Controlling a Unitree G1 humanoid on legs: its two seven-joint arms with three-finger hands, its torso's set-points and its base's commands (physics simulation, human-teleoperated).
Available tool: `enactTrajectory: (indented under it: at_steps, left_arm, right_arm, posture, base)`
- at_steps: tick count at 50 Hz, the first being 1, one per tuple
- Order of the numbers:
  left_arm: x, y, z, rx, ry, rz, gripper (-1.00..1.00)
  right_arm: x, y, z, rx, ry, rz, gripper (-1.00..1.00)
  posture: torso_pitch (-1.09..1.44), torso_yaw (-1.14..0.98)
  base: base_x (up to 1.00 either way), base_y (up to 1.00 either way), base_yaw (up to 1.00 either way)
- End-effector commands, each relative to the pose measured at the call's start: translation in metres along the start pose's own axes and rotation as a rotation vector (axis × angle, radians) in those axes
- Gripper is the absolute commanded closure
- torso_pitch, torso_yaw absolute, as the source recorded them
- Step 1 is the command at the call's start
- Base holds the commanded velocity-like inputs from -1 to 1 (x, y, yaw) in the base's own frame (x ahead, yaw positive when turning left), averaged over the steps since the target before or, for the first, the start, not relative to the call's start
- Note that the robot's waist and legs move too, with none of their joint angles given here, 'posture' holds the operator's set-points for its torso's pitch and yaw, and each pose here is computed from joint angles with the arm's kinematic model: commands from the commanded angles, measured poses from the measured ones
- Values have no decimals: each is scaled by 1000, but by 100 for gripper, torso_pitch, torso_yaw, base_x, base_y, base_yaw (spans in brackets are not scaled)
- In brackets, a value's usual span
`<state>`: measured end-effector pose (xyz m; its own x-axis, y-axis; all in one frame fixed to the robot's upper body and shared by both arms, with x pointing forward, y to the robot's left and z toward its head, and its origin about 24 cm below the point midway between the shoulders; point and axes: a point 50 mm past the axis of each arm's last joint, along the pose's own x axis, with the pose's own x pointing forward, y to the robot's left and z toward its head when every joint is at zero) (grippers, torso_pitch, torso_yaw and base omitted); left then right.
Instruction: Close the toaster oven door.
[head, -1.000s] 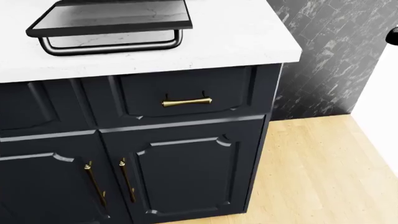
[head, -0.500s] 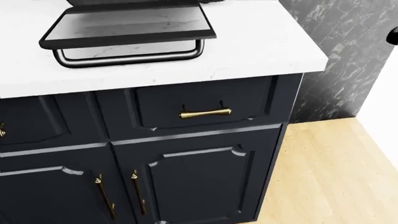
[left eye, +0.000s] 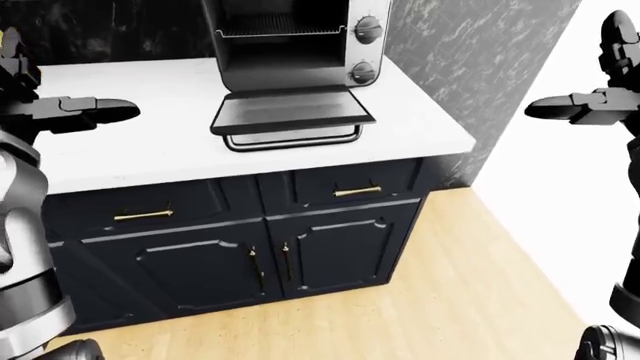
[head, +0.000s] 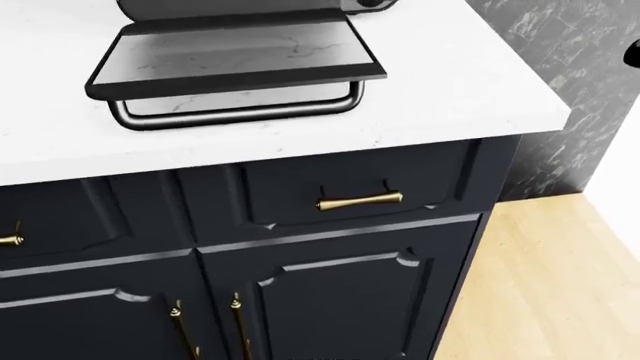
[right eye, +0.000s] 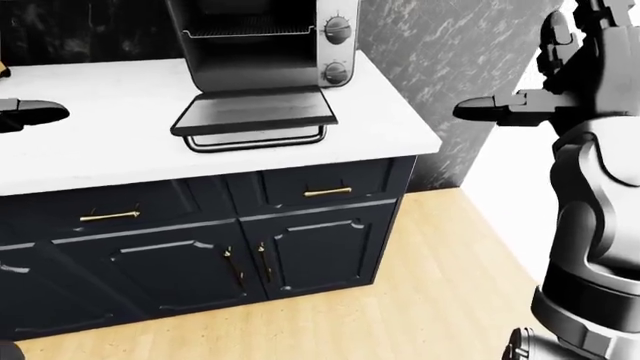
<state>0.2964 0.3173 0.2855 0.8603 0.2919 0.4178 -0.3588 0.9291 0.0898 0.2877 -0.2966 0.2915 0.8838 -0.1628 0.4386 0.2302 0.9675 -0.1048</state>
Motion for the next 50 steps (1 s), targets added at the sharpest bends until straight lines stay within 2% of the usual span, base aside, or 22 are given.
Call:
enactTrajectory:
  at_steps: [1, 13, 15, 16, 19, 25, 50]
  left_arm:
    - [2, 4, 22, 11, -91, 9, -100]
    - [1, 5, 27, 19, -98, 4, -100]
    - [3, 6, 27, -2, -81, 21, -100]
    - [5, 5, 35, 9, -104, 12, -100]
    - [2, 4, 29, -3, -89, 11, -100]
    - [2, 3, 28, 12, -94, 4, -100]
    - [4, 6, 34, 26, -110, 6, -100]
  right_arm:
    - [1, -3, 14, -8, -65, -10, -100]
    - [0, -2, 12, -8, -61, -8, -100]
    - [2, -6, 14, 3, -56, -23, -100]
    - [3, -7, 18, 8, -66, -22, -100]
    - [1, -5, 14, 7, -56, -20, -100]
    - [0, -4, 9, 8, -52, -18, -100]
    - [0, -9, 13, 12, -58, -29, -100]
  posture:
    - [0, 0]
    - [0, 0]
    - [0, 0]
    - [0, 0]
    - [0, 0]
    - [0, 0]
    - [0, 0]
  base:
    - [8, 8, 0]
    - [9, 8, 0]
    - [10, 8, 0]
    - [9, 8, 0]
    - [9, 8, 0]
    - [10, 8, 0]
    - [10, 3, 0]
